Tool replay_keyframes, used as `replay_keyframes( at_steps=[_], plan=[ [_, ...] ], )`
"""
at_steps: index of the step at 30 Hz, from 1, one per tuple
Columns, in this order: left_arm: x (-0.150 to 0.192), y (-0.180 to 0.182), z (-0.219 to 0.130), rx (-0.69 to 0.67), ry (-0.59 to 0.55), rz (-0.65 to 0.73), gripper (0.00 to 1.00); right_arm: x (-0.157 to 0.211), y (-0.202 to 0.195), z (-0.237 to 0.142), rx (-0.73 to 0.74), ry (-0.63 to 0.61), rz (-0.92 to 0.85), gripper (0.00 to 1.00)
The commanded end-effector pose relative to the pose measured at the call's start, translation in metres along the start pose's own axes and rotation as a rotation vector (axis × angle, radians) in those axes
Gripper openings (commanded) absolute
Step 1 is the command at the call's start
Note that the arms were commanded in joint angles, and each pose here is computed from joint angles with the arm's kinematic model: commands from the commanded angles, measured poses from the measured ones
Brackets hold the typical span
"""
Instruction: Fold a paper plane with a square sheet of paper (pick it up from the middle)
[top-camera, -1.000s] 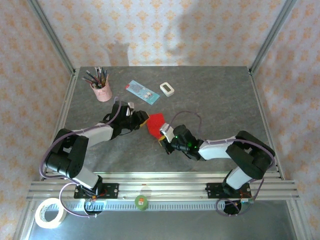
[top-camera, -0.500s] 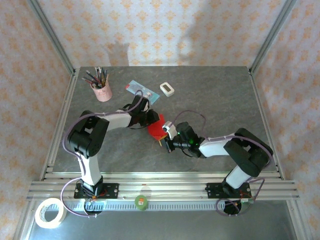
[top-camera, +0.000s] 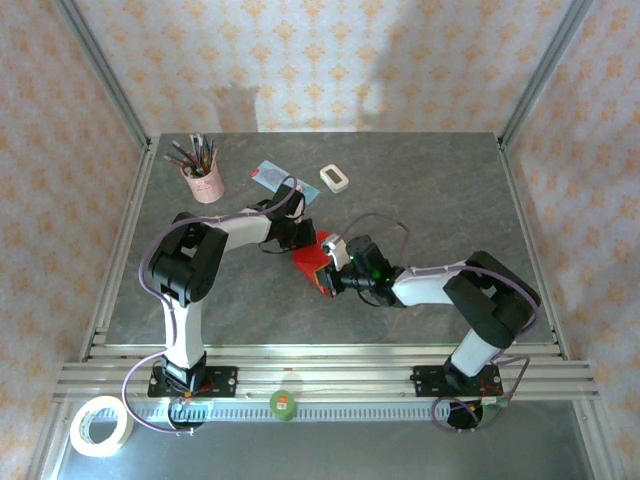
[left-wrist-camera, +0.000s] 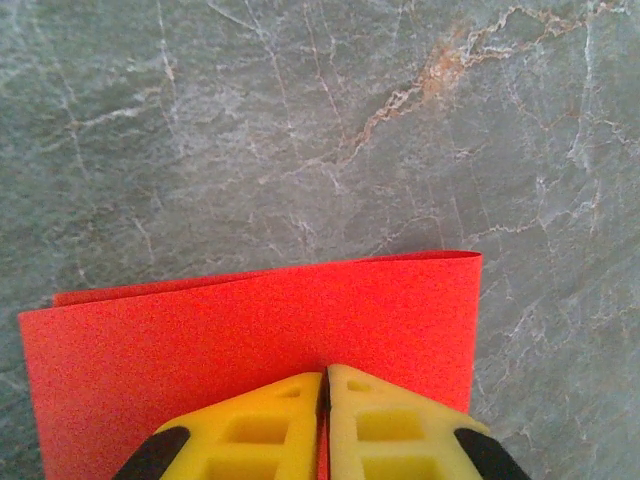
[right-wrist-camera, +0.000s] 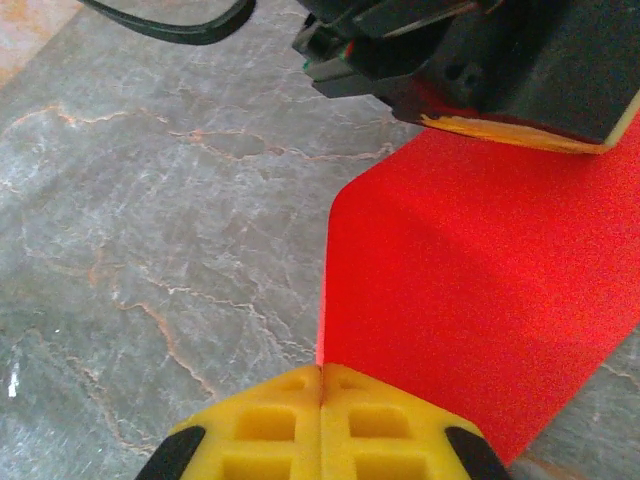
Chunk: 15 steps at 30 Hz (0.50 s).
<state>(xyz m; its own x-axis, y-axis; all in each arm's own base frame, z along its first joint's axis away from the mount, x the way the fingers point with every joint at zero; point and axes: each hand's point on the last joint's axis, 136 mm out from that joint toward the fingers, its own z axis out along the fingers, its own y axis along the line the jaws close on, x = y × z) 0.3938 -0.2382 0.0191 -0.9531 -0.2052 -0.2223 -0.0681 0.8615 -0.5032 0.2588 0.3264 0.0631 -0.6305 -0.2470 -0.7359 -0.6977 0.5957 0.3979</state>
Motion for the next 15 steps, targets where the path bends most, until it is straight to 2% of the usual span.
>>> replay_keyframes(
  at_steps=[1,6,15],
  plan=[
    [0.022,0.024,0.012,-0.098,0.086,0.026,0.12,-0.002,-0.018,0.005,0.092,0.019,0.05,0.02],
    [0.024,0.025,0.014,-0.097,0.091,0.028,0.12,0.005,-0.031,0.008,0.152,0.044,0.102,0.02],
    [0.025,0.024,0.014,-0.09,0.092,0.027,0.12,0.012,-0.036,0.012,0.173,0.07,0.152,0.02]
  ],
)
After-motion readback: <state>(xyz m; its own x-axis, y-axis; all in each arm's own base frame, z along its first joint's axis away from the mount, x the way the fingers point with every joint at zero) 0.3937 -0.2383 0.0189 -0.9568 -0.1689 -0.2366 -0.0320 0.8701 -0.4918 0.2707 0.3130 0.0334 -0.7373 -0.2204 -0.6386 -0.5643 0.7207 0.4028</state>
